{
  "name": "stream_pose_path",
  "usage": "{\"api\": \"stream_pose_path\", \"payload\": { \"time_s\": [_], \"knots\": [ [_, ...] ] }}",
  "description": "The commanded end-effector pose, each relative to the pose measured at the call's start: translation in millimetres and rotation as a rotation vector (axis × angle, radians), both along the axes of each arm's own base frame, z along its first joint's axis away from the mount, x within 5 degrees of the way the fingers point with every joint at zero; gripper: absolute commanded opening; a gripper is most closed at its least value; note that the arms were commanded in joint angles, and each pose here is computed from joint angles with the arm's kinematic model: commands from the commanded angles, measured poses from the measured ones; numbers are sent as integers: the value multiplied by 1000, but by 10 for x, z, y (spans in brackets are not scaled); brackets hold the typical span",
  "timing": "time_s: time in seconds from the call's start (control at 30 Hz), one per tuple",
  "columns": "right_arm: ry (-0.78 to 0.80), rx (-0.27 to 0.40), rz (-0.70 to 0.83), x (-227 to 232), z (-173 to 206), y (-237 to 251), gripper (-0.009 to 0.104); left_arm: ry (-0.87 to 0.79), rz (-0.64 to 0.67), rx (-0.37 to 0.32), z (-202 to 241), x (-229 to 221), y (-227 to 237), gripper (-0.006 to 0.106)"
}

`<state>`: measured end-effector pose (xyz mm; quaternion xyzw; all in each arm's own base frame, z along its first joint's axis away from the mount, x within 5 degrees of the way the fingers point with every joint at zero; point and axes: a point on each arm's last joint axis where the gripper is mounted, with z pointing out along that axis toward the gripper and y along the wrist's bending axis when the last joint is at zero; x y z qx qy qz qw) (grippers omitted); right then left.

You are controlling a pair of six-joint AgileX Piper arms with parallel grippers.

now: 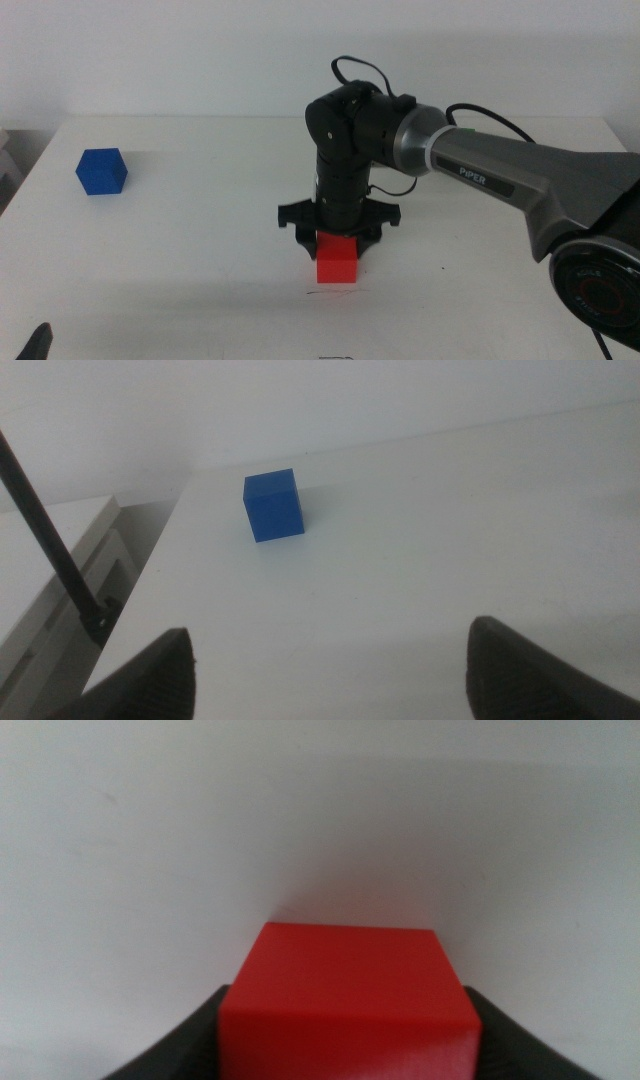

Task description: Stack red cubes first, then green, then blue cubes in a specific spot.

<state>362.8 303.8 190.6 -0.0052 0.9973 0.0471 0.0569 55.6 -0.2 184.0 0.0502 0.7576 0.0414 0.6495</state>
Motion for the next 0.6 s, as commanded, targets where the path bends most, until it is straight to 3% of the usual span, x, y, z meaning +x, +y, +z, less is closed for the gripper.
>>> {"api": "stream_pose_path", "payload": {
  "time_s": [0.0,0.1,0.23,0.4,0.57],
  "knots": [
    [19,-36,2,-79,246,-90,59,-103,1,-15,87,-10,-1,92],
    [-3,-17,1,-65,340,-87,74,-103,1,-15,87,-10,-1,92],
    [-68,26,4,-44,596,-79,84,-103,1,-15,87,-10,-1,92],
    [-163,60,3,-35,932,-113,85,-103,1,-15,87,-10,-1,92],
    [-273,3,-16,9,1125,-229,85,-103,1,-15,87,-10,-1,92]
  ]
}}
